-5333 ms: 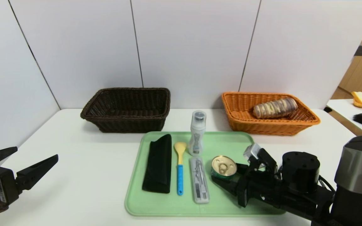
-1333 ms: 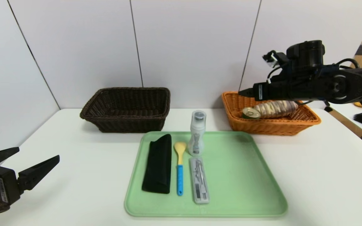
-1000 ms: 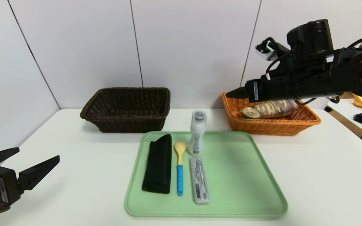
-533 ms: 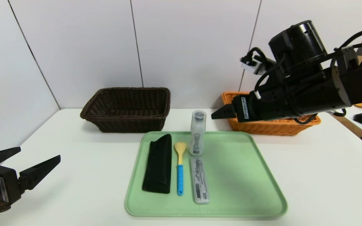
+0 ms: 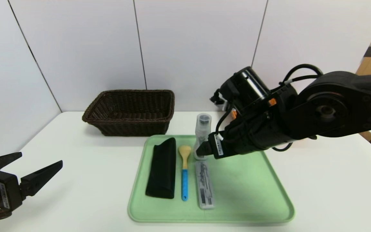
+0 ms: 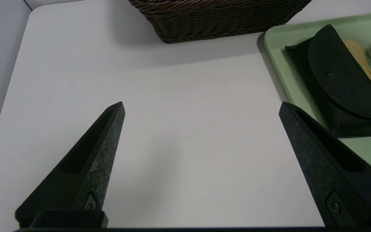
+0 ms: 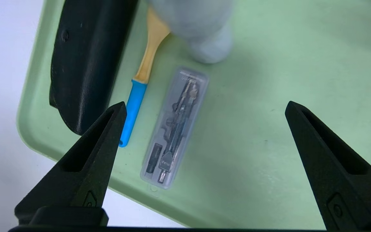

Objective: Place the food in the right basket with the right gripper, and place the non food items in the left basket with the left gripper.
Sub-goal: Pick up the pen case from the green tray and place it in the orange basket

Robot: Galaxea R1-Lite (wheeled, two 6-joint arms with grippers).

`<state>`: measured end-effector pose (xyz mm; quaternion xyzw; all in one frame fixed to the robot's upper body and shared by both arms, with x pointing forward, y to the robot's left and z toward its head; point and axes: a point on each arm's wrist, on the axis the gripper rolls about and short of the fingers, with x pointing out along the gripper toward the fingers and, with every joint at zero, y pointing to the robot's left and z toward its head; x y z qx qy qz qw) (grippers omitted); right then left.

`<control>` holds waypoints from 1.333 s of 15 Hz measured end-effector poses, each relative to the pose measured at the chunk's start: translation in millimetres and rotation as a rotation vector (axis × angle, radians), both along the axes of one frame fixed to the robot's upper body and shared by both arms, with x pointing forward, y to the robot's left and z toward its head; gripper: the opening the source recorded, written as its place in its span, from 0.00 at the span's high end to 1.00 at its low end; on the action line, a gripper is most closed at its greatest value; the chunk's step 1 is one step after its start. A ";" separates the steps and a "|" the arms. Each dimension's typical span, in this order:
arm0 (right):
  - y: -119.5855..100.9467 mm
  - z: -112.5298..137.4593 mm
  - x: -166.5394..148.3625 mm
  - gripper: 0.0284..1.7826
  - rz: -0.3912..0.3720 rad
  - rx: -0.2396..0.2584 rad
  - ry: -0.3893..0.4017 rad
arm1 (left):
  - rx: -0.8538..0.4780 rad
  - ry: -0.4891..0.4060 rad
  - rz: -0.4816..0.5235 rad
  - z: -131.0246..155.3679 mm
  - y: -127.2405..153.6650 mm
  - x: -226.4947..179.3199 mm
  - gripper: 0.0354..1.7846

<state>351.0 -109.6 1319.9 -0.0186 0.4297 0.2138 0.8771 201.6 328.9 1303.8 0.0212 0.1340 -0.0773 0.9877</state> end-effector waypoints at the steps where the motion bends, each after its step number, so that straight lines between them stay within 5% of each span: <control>1: 5.1 -6.6 -0.5 0.05 0.005 -0.024 0.006 | -0.001 0.000 0.000 0.0 0.0 0.0 0.06; 8: 12.4 -47.5 -6.9 0.05 0.028 -0.201 0.037 | -0.009 0.003 0.003 -0.4 0.0 -0.1 0.06; 20: 32.5 -67.8 -8.1 0.05 0.060 -0.210 0.044 | -0.009 0.005 0.004 -1.1 0.0 -0.2 0.06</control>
